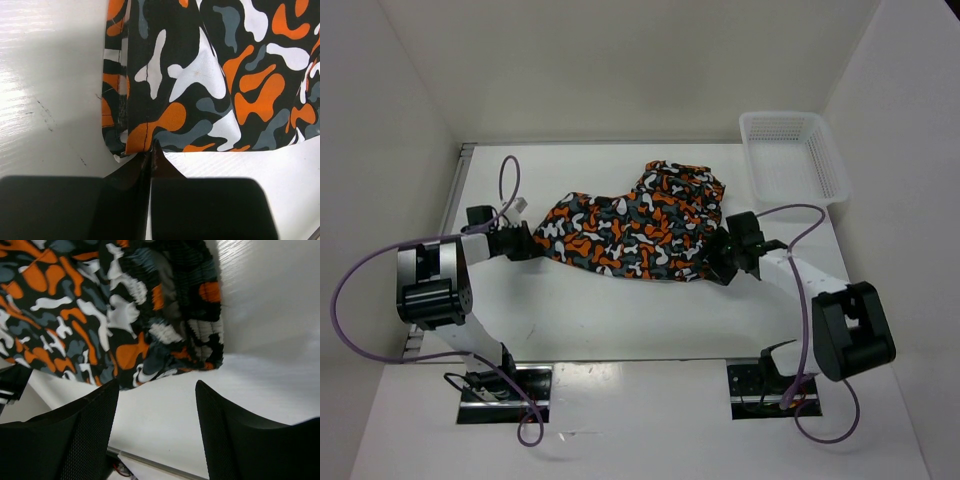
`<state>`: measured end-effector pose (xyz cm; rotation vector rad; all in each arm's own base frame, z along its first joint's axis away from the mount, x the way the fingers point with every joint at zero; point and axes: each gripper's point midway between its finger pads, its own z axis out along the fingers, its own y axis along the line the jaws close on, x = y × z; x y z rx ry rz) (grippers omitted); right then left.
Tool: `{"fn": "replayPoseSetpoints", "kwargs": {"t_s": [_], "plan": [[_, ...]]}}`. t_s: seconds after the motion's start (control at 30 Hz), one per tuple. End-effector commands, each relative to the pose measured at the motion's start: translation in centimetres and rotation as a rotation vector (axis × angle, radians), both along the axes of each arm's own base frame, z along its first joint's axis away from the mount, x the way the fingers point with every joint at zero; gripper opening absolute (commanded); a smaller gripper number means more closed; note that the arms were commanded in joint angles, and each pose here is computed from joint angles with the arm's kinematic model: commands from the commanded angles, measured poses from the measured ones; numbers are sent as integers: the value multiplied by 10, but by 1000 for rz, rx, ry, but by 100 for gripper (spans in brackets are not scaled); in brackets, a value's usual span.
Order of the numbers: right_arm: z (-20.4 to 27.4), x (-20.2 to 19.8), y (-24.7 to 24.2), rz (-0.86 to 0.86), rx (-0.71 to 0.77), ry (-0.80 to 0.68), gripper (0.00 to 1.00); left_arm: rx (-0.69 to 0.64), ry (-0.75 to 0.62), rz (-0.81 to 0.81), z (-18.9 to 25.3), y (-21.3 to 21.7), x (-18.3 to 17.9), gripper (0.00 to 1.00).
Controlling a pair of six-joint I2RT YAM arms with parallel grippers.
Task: Fold and stack the shorts
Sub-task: Flatten the shorts out
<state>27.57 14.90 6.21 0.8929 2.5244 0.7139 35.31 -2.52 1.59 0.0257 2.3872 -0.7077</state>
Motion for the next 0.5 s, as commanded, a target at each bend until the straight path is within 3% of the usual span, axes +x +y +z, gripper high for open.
{"fn": "replayPoseSetpoints", "kwargs": {"t_s": [0.0, 0.27, 0.37, 0.47], "plan": [[-6, 17, 9, -11, 13, -8, 68, 34, 47, -6, -12, 4, -4, 0], [-30, 19, 8, -72, 26, 32, 64, 40, 22, -5, 6, 6, 4, 0], [-36, 30, 2, -113, -1, -1, 49, 46, -1, -5, 17, 7, 9, 0], [-35, 48, -3, -115, -66, -29, 27, 53, -32, -4, 35, 9, 18, 0]]}}
